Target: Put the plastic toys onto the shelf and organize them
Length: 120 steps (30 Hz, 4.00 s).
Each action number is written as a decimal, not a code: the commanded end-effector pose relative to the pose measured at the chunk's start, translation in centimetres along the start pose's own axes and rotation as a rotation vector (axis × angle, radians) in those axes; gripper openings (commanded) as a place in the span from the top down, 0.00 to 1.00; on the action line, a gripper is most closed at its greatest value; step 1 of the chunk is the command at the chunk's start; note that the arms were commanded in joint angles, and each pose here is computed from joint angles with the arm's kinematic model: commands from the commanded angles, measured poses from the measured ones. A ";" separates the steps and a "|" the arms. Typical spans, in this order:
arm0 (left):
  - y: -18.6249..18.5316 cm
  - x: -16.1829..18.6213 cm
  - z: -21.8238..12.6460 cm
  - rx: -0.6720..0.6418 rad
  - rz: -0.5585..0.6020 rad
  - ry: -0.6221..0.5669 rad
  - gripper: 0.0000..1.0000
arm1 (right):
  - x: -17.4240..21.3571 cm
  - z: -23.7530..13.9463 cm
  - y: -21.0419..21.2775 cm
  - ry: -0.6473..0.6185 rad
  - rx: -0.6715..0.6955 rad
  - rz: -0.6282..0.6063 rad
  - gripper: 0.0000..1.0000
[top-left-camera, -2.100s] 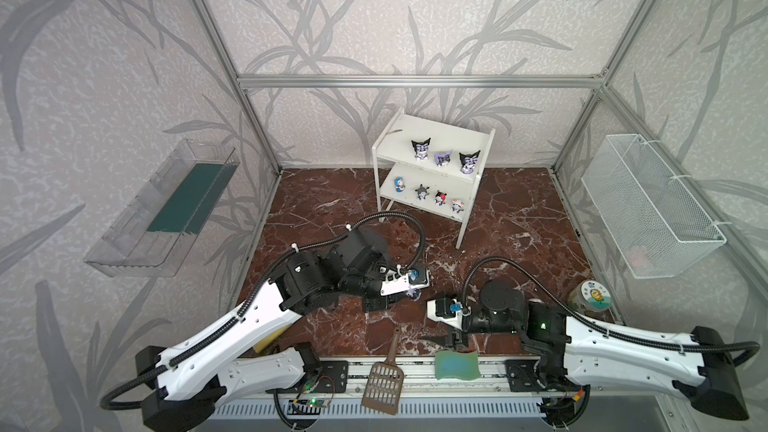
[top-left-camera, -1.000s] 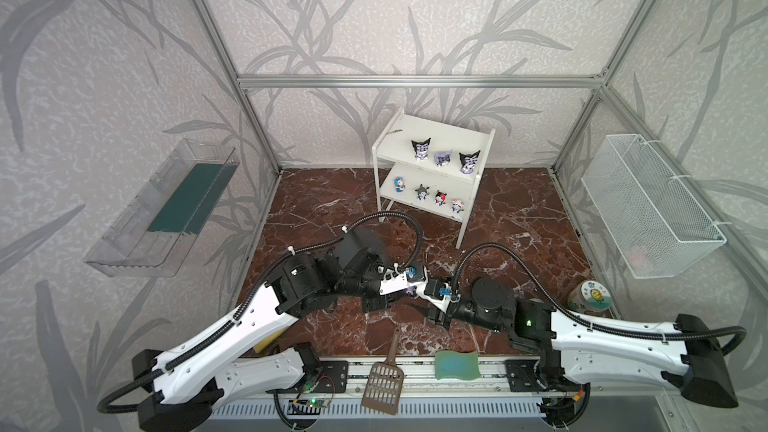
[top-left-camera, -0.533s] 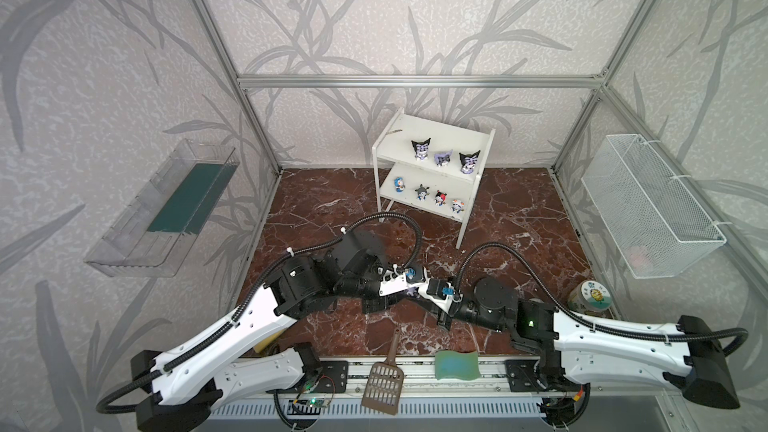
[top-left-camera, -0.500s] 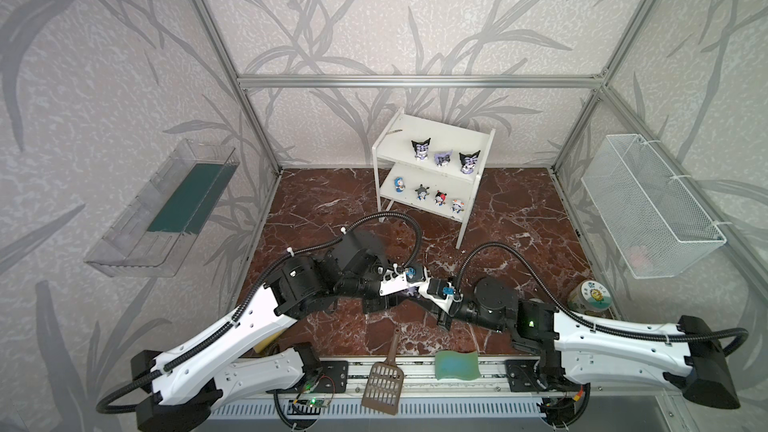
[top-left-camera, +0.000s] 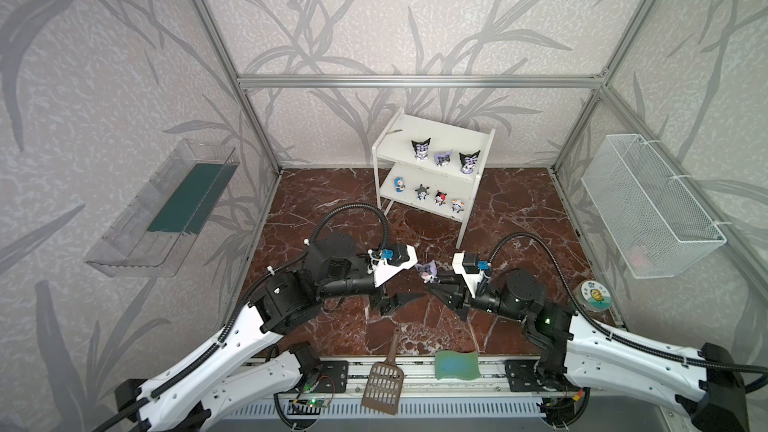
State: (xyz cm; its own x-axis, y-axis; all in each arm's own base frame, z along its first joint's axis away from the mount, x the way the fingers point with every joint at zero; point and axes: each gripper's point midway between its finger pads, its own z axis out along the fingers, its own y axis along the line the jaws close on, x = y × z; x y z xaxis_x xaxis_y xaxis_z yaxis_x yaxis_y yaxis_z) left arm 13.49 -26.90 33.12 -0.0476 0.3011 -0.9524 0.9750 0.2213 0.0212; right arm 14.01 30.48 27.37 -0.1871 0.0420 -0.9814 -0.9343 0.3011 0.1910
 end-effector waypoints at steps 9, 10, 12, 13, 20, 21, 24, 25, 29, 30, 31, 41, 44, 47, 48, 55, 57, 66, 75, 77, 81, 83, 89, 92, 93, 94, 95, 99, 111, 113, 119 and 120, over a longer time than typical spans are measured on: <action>-0.6 -2.4 1.5 0.163 -0.119 -0.097 0.24 | -3.7 -1.4 2.3 -0.153 -0.116 -0.010 0.84; -0.7 -2.4 1.6 0.173 -0.125 -0.098 0.26 | -3.8 -1.5 2.2 -0.159 -0.111 -0.011 0.85; -0.9 -2.5 1.7 0.192 -0.134 -0.100 0.31 | -4.1 -1.6 2.2 -0.174 -0.110 -0.012 0.85; -0.9 -2.4 1.8 0.196 -0.136 -0.098 0.35 | -4.2 -1.6 2.2 -0.178 -0.111 -0.013 0.85; -0.8 -2.6 2.1 0.216 -0.145 -0.102 0.58 | -4.5 -1.5 2.0 -0.202 -0.104 -0.010 0.85; -0.7 -2.6 2.2 0.220 -0.147 -0.098 0.59 | -4.6 -1.5 2.0 -0.210 -0.103 -0.011 0.85; -0.6 -2.5 2.5 0.227 -0.151 -0.090 0.62 | -4.8 -1.5 1.9 -0.223 -0.097 -0.012 0.84; -0.5 -2.5 2.6 0.226 -0.149 -0.090 0.64 | -4.8 -1.4 1.9 -0.216 -0.095 -0.014 0.83; 0.4 -3.0 2.5 0.190 -0.123 -0.098 0.68 | -4.4 -1.4 1.6 -0.205 -0.080 -0.015 0.76; 0.8 -3.2 2.3 0.179 -0.118 -0.096 0.69 | -4.3 -1.4 1.5 -0.198 -0.071 -0.014 0.71; 1.4 -3.4 2.2 0.169 -0.114 -0.095 0.70 | -4.1 -1.4 1.3 -0.188 -0.063 -0.017 0.66; 11.3 -7.4 -1.8 -0.069 0.013 -0.076 0.71 | -1.7 -2.7 0.0 -0.008 0.050 -0.156 0.19; 14.8 -7.9 -2.6 -0.139 0.035 -0.052 0.71 | -2.2 -4.0 -0.9 -0.005 0.124 -0.204 0.13; 18.2 -8.1 -2.9 -0.211 0.065 -0.033 0.71 | -2.7 -5.0 -1.2 0.020 0.165 -0.252 0.11; 19.3 -8.2 -3.0 -0.241 0.079 -0.024 0.71 | -2.9 -5.3 -1.4 0.030 0.177 -0.266 0.11; 25.3 -8.5 -3.0 -0.351 0.136 0.010 0.70 | -3.6 -6.8 -1.8 0.034 0.234 -0.305 0.10; 26.6 -8.5 -2.9 -0.371 0.145 0.018 0.70 | -3.6 -6.9 -2.0 0.041 0.245 -0.309 0.10; 30.0 -8.6 -1.7 -0.370 0.148 0.012 0.70 | -3.5 -7.0 -2.3 0.057 0.261 -0.315 0.09; 31.5 -7.8 -0.4 -0.342 0.126 0.028 0.69 | -4.3 -7.6 -2.3 0.042 0.280 -0.331 0.09; 31.7 -7.7 -0.3 -0.342 0.125 0.027 0.68 | -4.3 -7.6 -2.3 0.042 0.279 -0.332 0.09; 32.1 -7.6 -0.2 -0.346 0.125 0.027 0.64 | -4.3 -7.6 -2.3 0.045 0.278 -0.332 0.09; 32.3 -7.5 -0.1 -0.345 0.121 0.028 0.64 | -4.2 -7.5 -2.3 0.049 0.277 -0.332 0.09; 32.6 -7.5 0.2 -0.342 0.115 0.028 0.58 | -4.3 -7.7 -2.2 0.043 0.277 -0.330 0.09; 32.7 -7.5 0.2 -0.344 0.115 0.026 0.54 | -4.4 -7.8 -2.2 0.039 0.278 -0.329 0.09; 32.8 -7.5 0.2 -0.344 0.114 0.025 0.53 | -4.4 -7.8 -2.2 0.038 0.277 -0.329 0.09; 32.8 -7.5 0.2 -0.344 0.112 0.026 0.52 | -4.4 -7.8 -2.2 0.036 0.278 -0.330 0.09; 32.9 -7.6 0.2 -0.344 0.113 0.025 0.52 | -4.4 -7.9 -2.1 0.036 0.276 -0.329 0.09; 32.9 -7.7 0.2 -0.346 0.115 0.021 0.47 | -4.4 -8.0 -2.2 0.035 0.278 -0.324 0.09; 31.2 -9.7 -3.0 -0.426 0.144 0.009 0.01 | -3.2 -9.3 -7.3 0.140 0.584 -0.249 0.08; 30.7 -9.1 -4.3 -0.483 0.123 0.010 0.01 | -2.2 -10.6 -10.1 0.201 0.761 -0.203 0.06; 28.7 -4.4 -8.6 -0.750 -0.035 -0.032 0.01 | 2.6 -15.9 -16.7 0.356 1.131 0.101 0.04; 28.2 -3.3 -9.5 -0.806 -0.066 -0.056 0.01 | 3.6 -16.9 -17.8 0.366 1.171 0.153 0.04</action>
State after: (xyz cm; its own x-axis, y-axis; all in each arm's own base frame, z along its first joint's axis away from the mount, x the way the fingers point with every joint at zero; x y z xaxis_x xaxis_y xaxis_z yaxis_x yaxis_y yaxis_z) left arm 39.25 -15.64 39.22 -0.0683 0.3189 -0.9453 0.6699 0.7168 0.1934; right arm 24.31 13.59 23.22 -0.3890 -0.1976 -0.8998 -0.3136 0.9468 -0.0724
